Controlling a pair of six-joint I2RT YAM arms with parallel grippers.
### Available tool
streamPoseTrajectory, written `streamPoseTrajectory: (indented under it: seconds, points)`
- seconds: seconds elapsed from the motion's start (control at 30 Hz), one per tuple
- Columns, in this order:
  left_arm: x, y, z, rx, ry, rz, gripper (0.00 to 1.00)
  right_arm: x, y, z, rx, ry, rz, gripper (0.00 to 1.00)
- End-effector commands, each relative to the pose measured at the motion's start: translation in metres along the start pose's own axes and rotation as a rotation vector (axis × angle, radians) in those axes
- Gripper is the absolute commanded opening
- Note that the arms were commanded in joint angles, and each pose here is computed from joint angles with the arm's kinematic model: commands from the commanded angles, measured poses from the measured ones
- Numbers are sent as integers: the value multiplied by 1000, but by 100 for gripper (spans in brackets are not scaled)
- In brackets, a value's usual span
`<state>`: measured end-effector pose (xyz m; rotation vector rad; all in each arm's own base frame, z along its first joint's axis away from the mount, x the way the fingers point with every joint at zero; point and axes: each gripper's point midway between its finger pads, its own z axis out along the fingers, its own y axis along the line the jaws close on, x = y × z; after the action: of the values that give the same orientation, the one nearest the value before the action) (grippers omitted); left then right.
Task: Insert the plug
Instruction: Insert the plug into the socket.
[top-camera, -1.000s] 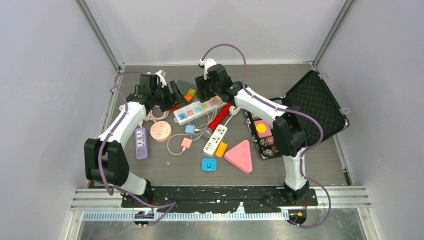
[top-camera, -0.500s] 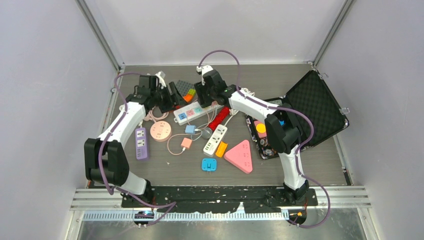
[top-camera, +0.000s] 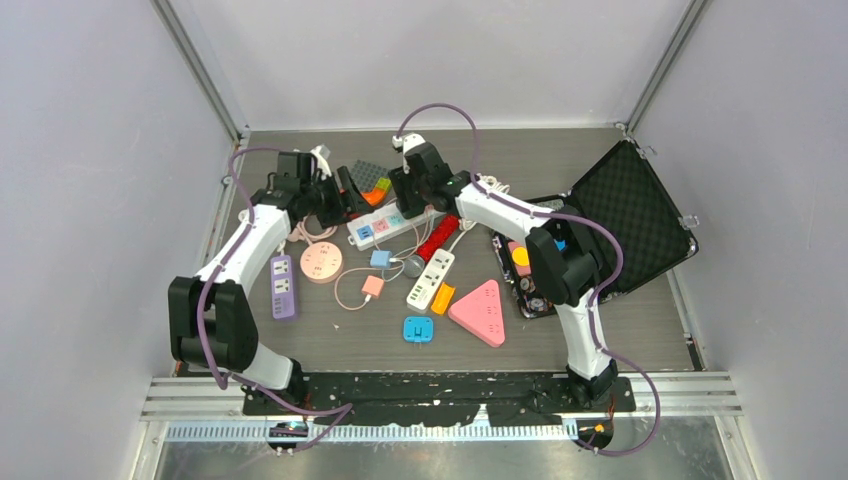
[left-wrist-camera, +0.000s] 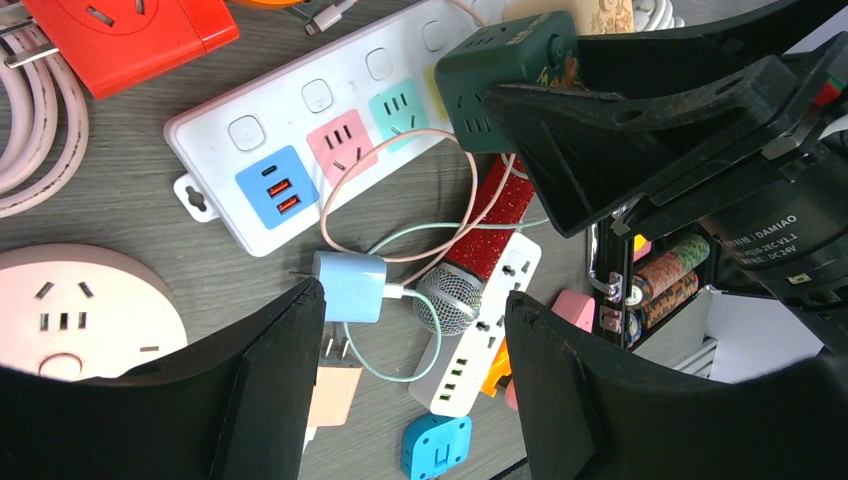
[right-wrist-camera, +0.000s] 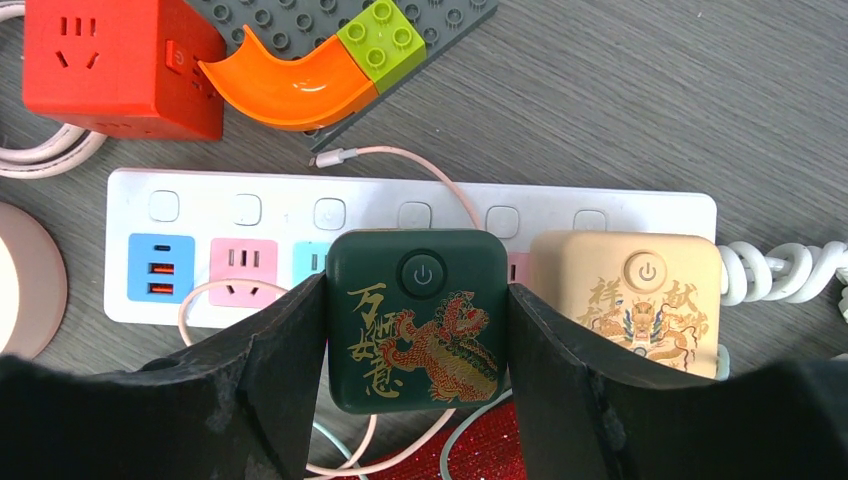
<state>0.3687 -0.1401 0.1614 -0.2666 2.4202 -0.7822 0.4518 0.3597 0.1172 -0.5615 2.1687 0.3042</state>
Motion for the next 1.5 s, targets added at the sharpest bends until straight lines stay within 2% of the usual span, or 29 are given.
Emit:
streamPoseTrajectory:
  seconds: [0.0,0.37,0.97,1.47]
  points:
    - [-3,-5,-11,25,-18,20,65,-14,2,1,4,-52,-1,5]
    - [-2,-4,-11,25,-17,20,65,9,-8,3,49,7,-23,5]
    - [0,1,-10,12,-10,20,64,-9,-16,-12,105,-23,-62,5]
    - [4,6,-8,-2,2,14,64,3,-29,-10,100,12,-70,5]
